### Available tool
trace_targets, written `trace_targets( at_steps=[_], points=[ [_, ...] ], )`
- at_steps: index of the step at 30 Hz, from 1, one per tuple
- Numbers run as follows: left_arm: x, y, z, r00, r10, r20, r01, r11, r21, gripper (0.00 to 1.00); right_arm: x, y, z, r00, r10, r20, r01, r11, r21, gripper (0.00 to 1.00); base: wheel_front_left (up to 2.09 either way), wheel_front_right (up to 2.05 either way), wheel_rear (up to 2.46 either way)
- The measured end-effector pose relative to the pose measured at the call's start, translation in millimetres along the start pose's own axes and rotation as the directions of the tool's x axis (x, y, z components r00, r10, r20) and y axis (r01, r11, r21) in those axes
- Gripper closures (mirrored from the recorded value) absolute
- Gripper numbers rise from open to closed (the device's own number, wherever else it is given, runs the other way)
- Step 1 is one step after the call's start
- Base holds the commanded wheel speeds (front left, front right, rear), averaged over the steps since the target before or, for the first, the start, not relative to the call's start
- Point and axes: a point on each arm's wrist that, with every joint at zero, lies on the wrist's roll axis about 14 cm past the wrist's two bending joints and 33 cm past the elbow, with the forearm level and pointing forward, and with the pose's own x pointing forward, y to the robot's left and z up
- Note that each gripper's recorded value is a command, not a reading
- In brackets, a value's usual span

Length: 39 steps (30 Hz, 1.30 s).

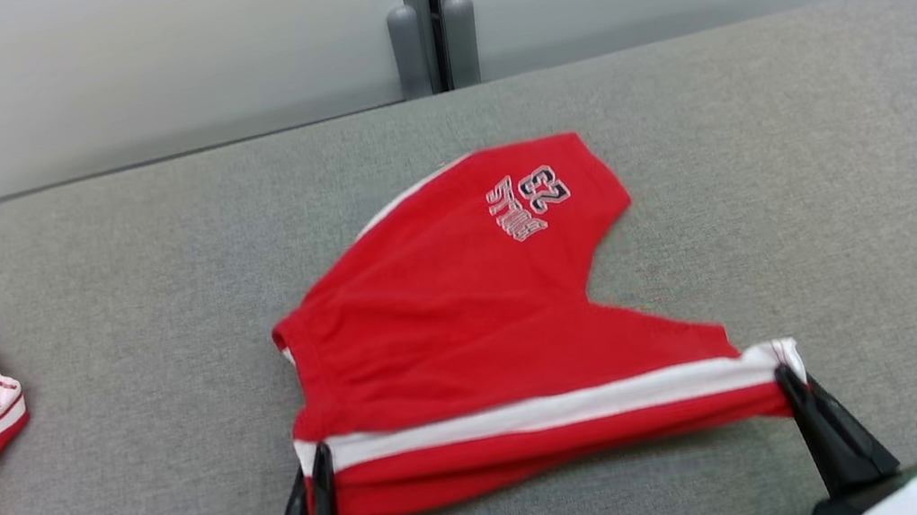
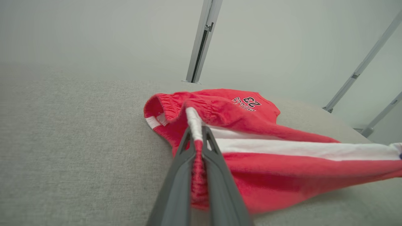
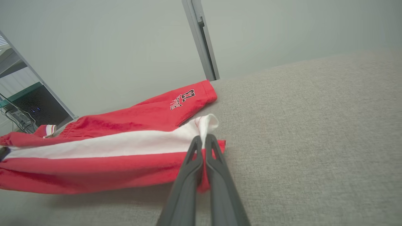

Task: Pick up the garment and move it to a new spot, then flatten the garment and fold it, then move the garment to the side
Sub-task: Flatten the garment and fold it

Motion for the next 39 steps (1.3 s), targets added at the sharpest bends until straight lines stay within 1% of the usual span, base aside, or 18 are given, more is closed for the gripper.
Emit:
trace_targets(
  at_steps=[7,13,17,22,28,33,39],
  points=[
    [-21.0,-1.2,6.6,1.0,0.017,-0.008,-0.017,1.0,-0.005,1.0,-27.9,5.7,-2.2,0.999,-0.02,-0.046,0.019,1.0,-0.008,1.0,0.0,0.0,0.0],
    [-23.7,-1.2,11.2,1.0,0.022,-0.003,-0.022,1.0,-0.015,1.0,-32.9,4.3,3.5,0.998,-0.036,-0.053,0.036,0.999,-0.011,1.0,0.0,0.0,0.0],
    [-18.9,-1.3,11.5,1.0,0.026,-0.014,-0.026,0.999,-0.019,1.0,-26.7,-0.5,7.3,0.997,-0.044,-0.061,0.043,0.999,-0.022,1.0,0.0,0.0,0.0],
    [5.8,-2.3,22.1,1.0,0.016,0.007,-0.015,0.999,-0.05,1.0,8.5,-6.1,34.7,1.0,-0.006,-0.014,0.005,0.996,-0.091,1.0,0.0,0.0,0.0],
    [48.9,5.9,30.8,0.999,0.013,0.033,-0.011,0.997,-0.071,1.0,73.7,-14.0,64.0,0.998,0.067,0.008,-0.064,0.978,-0.198,1.0,0.0,0.0,0.0],
    [78.5,21.3,22.0,0.999,0.044,0.017,-0.042,0.994,-0.099,1.0,131.6,-15.9,64.3,0.992,0.12,-0.036,-0.126,0.961,-0.245,1.0,0.0,0.0,0.0],
    [100.1,42.8,4.0,0.994,0.104,-0.021,-0.106,0.984,-0.142,1.0,190.2,-8.8,42.2,0.978,0.173,-0.118,-0.198,0.948,-0.249,1.0,0.0,0.0,0.0]
  ],
)
